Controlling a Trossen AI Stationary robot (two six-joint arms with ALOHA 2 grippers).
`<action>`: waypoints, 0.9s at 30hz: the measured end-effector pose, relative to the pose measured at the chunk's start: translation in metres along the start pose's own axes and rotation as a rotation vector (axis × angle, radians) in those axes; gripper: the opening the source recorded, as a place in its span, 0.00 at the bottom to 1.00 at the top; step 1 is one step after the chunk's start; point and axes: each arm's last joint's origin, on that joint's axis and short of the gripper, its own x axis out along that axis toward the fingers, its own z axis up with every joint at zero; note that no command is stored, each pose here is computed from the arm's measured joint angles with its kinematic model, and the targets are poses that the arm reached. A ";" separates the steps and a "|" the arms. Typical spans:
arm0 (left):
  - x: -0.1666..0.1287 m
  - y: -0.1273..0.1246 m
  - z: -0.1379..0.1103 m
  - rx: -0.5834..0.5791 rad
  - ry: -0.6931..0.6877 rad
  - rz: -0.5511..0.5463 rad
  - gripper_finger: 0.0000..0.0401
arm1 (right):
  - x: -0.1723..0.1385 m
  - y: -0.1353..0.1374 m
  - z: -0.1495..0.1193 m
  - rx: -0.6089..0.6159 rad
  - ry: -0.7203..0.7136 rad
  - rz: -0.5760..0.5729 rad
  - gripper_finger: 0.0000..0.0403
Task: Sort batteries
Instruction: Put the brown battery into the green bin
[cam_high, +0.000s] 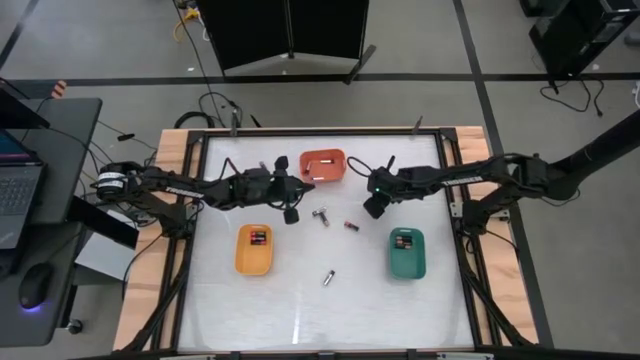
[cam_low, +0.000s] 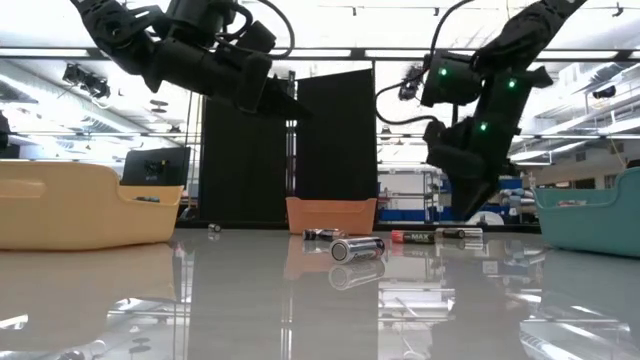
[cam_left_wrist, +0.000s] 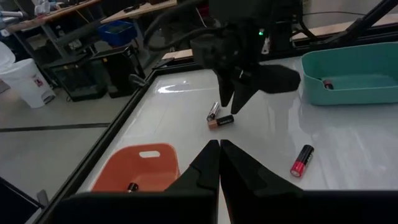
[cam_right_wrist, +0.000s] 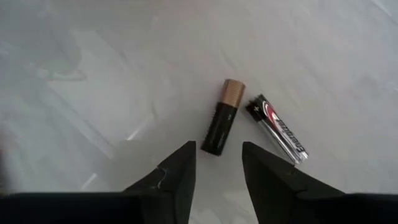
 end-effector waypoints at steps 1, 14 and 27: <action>0.000 0.000 0.000 0.000 0.002 0.000 0.05 | 0.001 -0.001 0.000 0.002 0.004 -0.002 0.36; 0.000 -0.002 -0.001 -0.008 0.014 -0.007 0.05 | 0.028 0.001 0.002 -0.015 0.041 -0.033 0.33; 0.000 -0.002 -0.003 -0.013 0.030 -0.011 0.05 | 0.025 0.015 -0.005 -0.237 0.011 -0.024 0.14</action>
